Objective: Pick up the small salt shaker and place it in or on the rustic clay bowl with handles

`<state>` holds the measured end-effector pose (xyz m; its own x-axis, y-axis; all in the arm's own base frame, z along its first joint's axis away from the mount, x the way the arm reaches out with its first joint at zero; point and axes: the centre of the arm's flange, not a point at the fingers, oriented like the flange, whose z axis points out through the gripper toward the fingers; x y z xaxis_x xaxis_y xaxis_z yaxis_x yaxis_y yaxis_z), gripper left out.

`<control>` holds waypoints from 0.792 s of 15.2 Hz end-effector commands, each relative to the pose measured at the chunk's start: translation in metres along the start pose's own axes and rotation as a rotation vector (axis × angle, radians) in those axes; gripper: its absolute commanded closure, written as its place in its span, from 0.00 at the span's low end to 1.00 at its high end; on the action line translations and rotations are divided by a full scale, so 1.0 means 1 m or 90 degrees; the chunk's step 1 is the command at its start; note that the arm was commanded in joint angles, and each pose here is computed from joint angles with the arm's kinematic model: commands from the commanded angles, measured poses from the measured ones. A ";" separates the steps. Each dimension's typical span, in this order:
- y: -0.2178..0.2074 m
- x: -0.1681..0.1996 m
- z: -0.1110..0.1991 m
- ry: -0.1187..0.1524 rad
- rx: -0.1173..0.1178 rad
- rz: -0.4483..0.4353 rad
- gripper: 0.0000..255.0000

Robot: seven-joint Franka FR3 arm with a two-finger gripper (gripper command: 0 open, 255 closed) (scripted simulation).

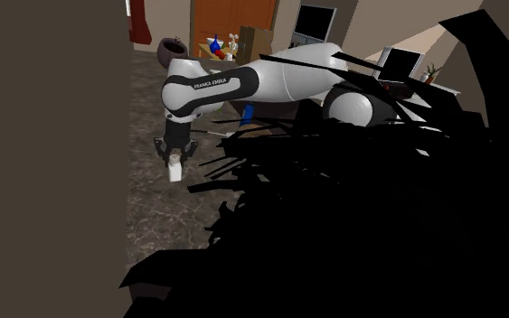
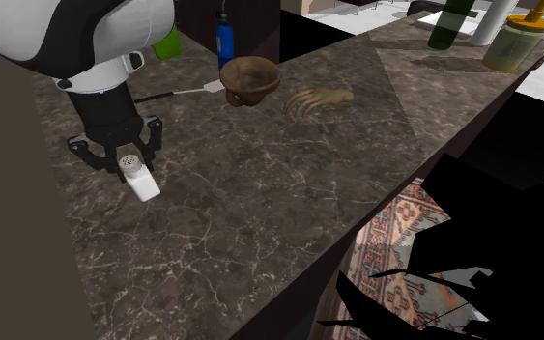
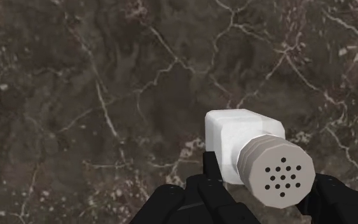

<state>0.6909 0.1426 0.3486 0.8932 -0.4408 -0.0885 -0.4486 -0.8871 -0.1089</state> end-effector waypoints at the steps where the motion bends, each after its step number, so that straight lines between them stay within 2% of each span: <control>1: -0.001 -0.001 -0.010 0.000 0.000 0.000 1.00; 12: -0.007 -0.006 -0.067 0.000 0.000 0.000 1.00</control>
<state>0.6909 0.1437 0.4116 0.8933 -0.4407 -0.0883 -0.4485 -0.8871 -0.1092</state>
